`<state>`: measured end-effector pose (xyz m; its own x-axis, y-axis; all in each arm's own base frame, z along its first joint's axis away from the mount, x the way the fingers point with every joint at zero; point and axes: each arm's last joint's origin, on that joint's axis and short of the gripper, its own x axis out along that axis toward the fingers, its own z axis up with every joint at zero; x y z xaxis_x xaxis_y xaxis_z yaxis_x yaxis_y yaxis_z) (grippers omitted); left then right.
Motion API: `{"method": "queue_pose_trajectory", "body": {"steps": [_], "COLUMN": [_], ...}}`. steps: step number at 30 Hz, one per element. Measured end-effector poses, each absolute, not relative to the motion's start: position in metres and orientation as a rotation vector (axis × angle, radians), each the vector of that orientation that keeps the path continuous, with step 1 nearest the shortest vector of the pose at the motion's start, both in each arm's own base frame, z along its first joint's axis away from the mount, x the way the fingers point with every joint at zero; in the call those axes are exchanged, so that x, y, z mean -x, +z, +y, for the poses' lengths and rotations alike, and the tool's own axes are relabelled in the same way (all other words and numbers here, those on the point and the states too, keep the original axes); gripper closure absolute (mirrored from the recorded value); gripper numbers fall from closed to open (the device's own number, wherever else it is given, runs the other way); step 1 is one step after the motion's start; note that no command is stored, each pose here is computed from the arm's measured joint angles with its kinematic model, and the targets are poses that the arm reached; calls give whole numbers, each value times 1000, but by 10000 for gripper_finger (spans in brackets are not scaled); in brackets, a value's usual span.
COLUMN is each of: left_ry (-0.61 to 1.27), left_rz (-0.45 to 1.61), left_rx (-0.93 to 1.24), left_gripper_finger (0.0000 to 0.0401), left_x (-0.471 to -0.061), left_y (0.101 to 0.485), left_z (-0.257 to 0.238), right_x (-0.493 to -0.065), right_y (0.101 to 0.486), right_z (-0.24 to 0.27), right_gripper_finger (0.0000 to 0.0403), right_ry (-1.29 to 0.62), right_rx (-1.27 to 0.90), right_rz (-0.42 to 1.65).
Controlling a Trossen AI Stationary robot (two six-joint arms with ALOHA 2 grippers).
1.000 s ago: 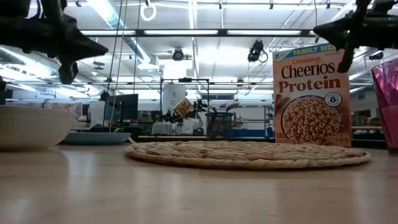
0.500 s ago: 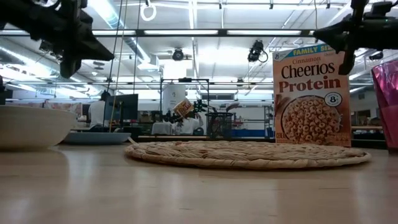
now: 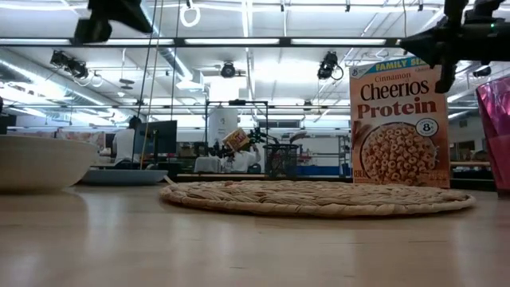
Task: Arrange a breakfast setting
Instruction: Put the white bowl on the brown placemat
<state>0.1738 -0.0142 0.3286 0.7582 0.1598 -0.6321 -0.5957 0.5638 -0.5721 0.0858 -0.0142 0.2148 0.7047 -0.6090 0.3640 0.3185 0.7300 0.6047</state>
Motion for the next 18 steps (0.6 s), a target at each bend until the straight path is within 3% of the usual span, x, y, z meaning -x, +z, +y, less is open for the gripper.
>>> {"method": "queue_pose_trajectory", "body": {"steps": [8,18], "left_ry": [550,577], "left_rz": [849,900], "left_rx": [791,868], "left_gripper_finger": [400,399], "left_x": [-197,-214], "left_y": [330,317], "left_z": [-44,-63], "right_x": [-109,-150], "right_y": [240,261], "right_z": [-8,-10], "right_gripper_finger": [366,366], "right_ry": [-446,-507], "right_rx": [-501,-390], "right_rz": [-380,-207]}}
